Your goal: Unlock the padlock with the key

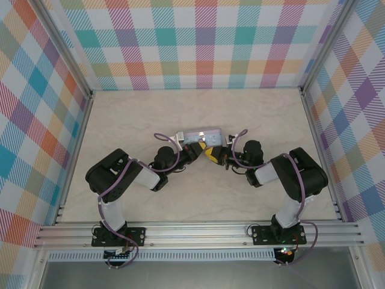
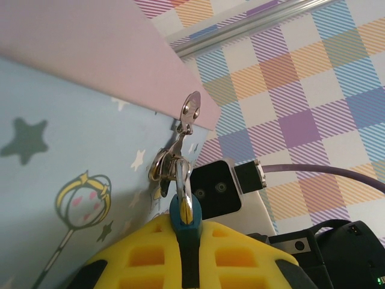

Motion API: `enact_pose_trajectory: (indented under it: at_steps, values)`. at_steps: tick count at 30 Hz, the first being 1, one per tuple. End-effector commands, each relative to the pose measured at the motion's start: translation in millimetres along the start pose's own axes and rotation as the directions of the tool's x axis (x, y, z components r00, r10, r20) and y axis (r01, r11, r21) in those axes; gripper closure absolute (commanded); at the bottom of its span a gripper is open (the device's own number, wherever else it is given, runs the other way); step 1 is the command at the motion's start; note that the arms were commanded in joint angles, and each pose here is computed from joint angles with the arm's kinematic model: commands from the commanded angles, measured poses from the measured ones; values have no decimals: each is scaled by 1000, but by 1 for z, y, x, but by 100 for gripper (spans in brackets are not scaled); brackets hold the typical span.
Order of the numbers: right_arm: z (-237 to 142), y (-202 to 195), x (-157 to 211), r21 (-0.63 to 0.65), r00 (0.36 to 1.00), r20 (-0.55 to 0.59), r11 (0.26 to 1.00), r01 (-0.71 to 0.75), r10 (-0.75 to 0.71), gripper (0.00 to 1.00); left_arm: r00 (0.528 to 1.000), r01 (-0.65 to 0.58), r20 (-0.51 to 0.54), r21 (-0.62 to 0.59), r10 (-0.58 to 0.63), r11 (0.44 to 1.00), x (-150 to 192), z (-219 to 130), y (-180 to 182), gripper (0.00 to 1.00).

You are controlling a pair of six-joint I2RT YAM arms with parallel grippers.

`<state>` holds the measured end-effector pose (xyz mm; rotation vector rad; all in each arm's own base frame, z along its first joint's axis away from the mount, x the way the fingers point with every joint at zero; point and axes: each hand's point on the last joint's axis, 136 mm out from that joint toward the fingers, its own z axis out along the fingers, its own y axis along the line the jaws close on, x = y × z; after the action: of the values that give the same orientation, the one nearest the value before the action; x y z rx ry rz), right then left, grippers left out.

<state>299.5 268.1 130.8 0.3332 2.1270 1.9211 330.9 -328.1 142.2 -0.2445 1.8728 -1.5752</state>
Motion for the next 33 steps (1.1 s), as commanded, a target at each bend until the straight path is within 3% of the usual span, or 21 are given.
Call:
enact_pose_trajectory:
  at_steps: [1,33]
  values:
    - [-3,22,-30,-30,989,127,996,83,-78,96,981,-1,-190,128,25,992,50,1,-32,100]
    - [-7,12,-25,8,989,121,996,90,-90,96,983,24,-182,151,4,988,45,1,-44,100]
